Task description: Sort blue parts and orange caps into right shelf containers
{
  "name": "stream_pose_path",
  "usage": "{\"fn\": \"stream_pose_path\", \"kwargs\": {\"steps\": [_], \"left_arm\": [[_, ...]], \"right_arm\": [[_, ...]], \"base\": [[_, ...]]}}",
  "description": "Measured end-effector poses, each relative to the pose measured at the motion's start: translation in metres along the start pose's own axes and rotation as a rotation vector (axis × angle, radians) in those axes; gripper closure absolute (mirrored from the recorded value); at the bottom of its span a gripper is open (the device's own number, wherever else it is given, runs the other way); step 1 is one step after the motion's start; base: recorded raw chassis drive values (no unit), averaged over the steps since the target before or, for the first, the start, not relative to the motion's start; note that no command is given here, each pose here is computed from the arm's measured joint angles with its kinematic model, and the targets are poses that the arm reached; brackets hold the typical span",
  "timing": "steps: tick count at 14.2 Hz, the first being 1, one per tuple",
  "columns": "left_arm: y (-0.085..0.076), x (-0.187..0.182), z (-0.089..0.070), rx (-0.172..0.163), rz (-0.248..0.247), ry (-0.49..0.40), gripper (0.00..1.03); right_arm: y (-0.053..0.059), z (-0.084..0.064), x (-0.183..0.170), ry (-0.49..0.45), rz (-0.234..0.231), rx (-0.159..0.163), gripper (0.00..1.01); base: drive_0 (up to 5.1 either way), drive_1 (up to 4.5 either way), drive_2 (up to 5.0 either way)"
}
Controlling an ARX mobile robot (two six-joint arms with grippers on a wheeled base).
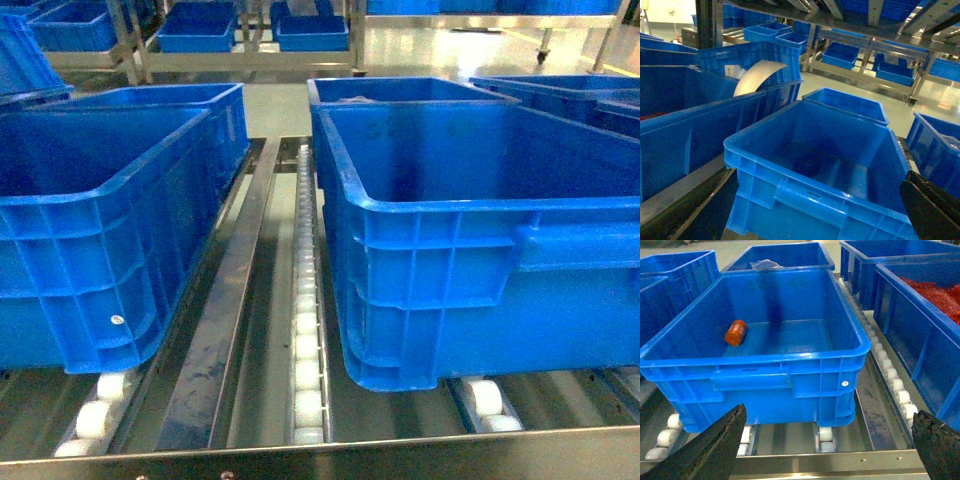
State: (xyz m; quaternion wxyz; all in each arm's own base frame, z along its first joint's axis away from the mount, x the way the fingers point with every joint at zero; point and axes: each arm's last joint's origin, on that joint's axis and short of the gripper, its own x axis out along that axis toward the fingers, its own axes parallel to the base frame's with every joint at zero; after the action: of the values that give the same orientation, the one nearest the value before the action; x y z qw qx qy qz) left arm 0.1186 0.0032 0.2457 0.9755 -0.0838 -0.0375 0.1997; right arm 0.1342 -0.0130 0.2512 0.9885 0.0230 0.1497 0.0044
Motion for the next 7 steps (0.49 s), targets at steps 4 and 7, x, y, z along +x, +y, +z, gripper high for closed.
{"fn": "stream_pose_path", "kwargs": {"steps": [4, 7], "left_arm": [[0.0, 0.0, -0.0001, 0.0, 0.0, 0.001, 0.05], [0.0001, -0.0004, 0.0006, -0.003, 0.0, -0.005, 0.05]], "right_arm": [[0.0, 0.0, 0.0, 0.0, 0.0, 0.0, 0.03], [0.0001, 0.0004, -0.001, -0.006, 0.0, -0.001, 0.03]], "base": [[0.0, 0.0, 0.0], [0.0, 0.0, 0.0]]}}
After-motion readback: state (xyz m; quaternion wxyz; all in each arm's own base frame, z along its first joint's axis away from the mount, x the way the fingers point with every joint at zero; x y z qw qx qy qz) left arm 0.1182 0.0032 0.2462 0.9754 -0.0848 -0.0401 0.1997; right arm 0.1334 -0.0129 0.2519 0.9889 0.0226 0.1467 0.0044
